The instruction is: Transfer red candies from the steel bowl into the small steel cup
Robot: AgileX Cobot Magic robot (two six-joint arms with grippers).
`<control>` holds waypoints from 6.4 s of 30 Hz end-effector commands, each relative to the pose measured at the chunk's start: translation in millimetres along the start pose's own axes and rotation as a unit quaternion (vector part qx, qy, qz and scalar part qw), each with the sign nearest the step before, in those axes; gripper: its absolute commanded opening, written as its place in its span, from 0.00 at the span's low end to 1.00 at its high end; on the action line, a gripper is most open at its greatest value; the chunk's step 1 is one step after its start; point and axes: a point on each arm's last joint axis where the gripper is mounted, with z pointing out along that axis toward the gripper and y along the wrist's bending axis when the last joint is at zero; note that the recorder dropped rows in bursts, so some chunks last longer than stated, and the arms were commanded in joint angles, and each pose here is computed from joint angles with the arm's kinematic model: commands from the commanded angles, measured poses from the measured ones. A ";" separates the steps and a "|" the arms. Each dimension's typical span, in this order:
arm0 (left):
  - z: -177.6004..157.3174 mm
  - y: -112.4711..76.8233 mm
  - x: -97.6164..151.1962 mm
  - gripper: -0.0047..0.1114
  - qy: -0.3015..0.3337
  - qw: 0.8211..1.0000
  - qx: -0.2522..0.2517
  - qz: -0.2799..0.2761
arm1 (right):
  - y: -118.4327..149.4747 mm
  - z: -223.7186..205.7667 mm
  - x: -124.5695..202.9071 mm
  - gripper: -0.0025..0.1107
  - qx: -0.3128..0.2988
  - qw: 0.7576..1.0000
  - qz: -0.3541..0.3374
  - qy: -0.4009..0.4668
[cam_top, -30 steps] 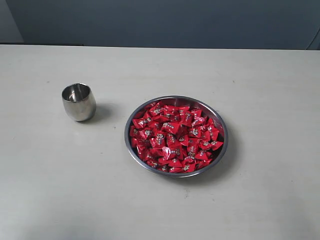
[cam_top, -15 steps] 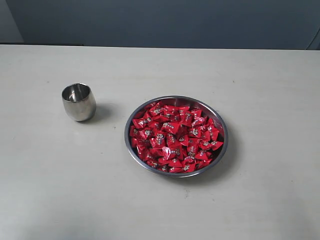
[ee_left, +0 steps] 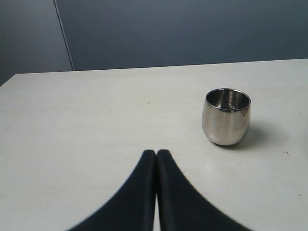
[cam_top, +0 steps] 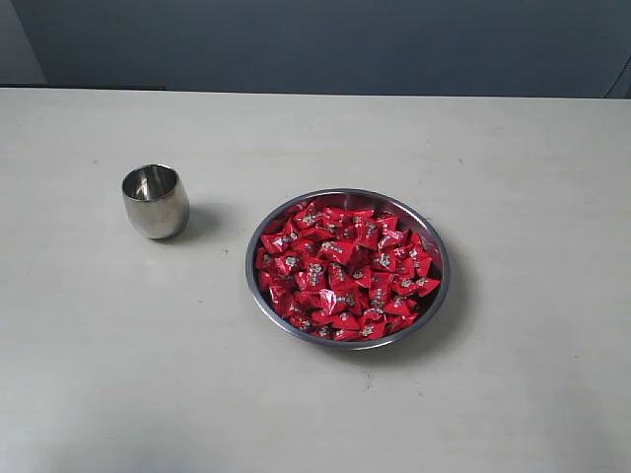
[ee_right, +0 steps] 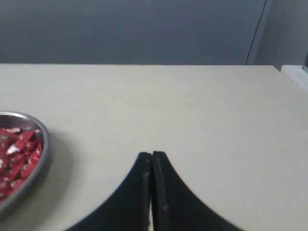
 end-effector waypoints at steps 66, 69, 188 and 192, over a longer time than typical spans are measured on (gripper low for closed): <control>0.0 -0.1 0.9 0.04 -0.001 1.000 0.000 -0.002 | -18.1 -56.7 -128.0 0.02 0.013 0.879 0.258 -0.401; 0.0 -0.1 0.9 0.04 -0.001 1.000 0.000 -0.002 | -3.4 -44.5 -173.7 0.02 0.011 0.955 0.088 -0.285; 0.0 -0.1 0.9 0.04 -0.001 1.000 0.000 -0.002 | 281.3 279.1 -42.5 0.37 -0.321 0.753 -0.416 0.396; 0.0 -0.1 0.9 0.04 -0.001 1.000 0.000 -0.002 | 281.5 281.2 -42.9 0.37 -0.318 0.755 -0.424 0.386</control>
